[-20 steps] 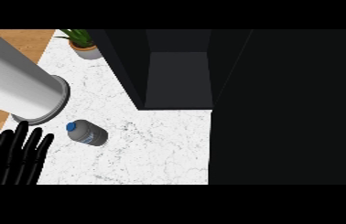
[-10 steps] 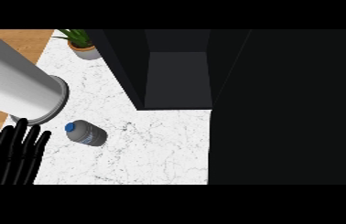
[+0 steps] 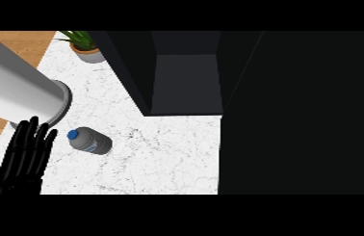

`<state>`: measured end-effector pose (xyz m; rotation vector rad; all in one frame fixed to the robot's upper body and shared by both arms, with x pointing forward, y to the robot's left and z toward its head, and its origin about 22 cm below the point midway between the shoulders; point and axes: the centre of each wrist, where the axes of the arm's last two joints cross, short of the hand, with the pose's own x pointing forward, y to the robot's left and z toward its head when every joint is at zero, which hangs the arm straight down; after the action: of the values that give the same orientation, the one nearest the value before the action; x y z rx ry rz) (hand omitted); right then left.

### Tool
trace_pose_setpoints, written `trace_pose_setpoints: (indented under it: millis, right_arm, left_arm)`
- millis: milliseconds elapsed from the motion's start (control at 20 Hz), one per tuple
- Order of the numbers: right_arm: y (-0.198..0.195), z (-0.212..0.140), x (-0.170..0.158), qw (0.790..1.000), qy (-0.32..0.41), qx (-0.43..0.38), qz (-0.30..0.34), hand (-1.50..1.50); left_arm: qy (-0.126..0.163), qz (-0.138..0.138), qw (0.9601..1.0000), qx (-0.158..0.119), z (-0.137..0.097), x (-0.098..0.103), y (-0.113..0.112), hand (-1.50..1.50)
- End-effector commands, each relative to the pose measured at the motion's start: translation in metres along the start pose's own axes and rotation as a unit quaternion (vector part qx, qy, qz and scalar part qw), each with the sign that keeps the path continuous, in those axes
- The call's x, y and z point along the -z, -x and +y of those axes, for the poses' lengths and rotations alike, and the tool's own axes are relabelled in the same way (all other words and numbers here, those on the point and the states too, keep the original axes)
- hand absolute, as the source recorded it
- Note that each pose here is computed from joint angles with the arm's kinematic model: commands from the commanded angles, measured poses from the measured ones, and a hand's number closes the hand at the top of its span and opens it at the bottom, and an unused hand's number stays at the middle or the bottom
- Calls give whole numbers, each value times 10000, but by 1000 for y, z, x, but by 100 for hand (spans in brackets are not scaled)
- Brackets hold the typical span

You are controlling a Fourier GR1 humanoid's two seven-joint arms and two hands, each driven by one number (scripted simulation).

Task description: Pick up the bottled water, place it into the cabinet and close the cabinet

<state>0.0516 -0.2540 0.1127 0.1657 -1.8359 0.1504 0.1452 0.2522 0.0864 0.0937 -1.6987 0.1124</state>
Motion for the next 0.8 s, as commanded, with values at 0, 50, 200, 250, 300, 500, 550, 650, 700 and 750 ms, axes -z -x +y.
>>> trace_pose_setpoints:
  millis: [0,50,200,250,300,500,550,650,700,750]
  right_arm:
    - [-41,5,-5,9995,-59,-31,-299,-150]
    - [-48,7,-8,9995,-50,-36,-302,-150]
    - [-26,-1,-12,9995,-60,-47,-316,-150]
    - [-44,7,-8,9993,-62,-41,-373,-150]
    - [-37,7,-12,9994,-3,40,-332,-150]
    - [-38,6,-18,9996,-79,17,-288,-150]
    - [-45,9,-17,9993,-33,-22,-377,-150]
    - [-49,5,-15,9991,-141,51,-386,-150]
    - [-49,4,-25,9995,-182,-67,-257,-150]
    - [-47,2,-26,9994,-153,-82,-297,-150]
  left_arm:
    - [-137,172,9997,138,14,11,35,-150]
    - [-121,212,9997,81,21,4,43,-150]
    - [-69,270,9992,292,20,27,59,-150]
    - [-49,400,9989,226,19,11,72,-150]
    - [-113,434,9986,283,32,26,72,-150]
    - [-145,494,9982,304,39,37,89,-150]
    - [-241,502,9980,282,31,46,95,-150]
    - [-101,605,9979,208,34,30,119,-150]
    - [-232,625,9974,271,44,32,126,-150]
    - [-173,688,9973,211,37,31,134,-150]
